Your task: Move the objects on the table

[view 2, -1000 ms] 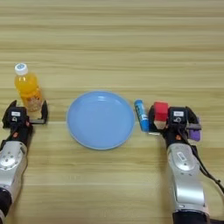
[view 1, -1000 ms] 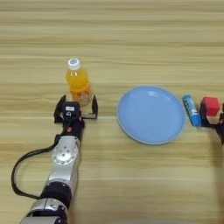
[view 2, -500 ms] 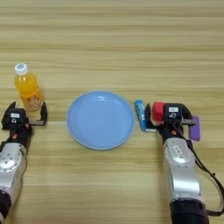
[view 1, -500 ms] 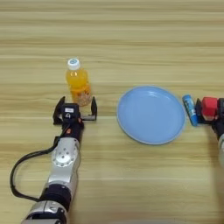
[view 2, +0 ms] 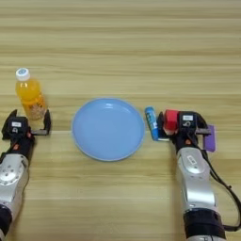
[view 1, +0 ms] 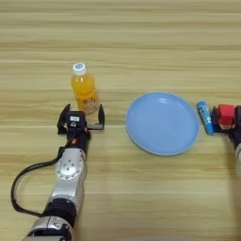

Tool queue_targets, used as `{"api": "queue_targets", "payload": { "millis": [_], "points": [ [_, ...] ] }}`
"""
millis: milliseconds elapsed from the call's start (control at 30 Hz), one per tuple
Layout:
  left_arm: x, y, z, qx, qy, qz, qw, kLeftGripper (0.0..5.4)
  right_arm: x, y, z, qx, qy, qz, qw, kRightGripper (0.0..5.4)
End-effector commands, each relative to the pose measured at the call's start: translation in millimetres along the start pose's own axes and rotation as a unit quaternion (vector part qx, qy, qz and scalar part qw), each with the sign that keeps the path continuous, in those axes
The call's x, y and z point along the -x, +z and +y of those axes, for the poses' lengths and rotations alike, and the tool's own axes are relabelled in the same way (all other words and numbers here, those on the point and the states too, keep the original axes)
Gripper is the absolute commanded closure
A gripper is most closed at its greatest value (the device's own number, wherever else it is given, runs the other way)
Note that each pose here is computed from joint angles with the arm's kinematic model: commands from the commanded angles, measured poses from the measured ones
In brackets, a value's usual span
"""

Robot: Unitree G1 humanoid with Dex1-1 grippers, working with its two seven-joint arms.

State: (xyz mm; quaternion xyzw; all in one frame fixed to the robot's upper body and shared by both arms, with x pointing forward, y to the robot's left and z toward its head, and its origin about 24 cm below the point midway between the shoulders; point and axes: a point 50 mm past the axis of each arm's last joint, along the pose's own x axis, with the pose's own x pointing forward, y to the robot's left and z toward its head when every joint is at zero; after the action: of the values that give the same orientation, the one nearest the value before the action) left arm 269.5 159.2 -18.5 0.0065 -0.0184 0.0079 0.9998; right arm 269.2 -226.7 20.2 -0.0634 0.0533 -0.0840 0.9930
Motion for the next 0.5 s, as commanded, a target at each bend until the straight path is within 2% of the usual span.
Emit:
{"api": "queue_targets", "payload": {
  "millis": [33,300,500],
  "points": [
    [2.6,-3.6,1.0,-0.001,0.002,0.01,0.9999,0.05,-3.5,-0.5,-1.6,-0.006,-0.002,0.005,1.0,0.0],
    [2.6,-3.8,0.8,0.0,0.002,0.01,0.9999,0.05,-4.5,-3.6,-1.7,-0.008,-0.001,0.012,1.0,0.0],
    [1.9,-3.9,0.4,-0.001,0.001,0.011,0.9999,0.0,-5.0,-4.0,-0.4,-0.009,0.003,0.013,1.0,0.81]
  ]
}}
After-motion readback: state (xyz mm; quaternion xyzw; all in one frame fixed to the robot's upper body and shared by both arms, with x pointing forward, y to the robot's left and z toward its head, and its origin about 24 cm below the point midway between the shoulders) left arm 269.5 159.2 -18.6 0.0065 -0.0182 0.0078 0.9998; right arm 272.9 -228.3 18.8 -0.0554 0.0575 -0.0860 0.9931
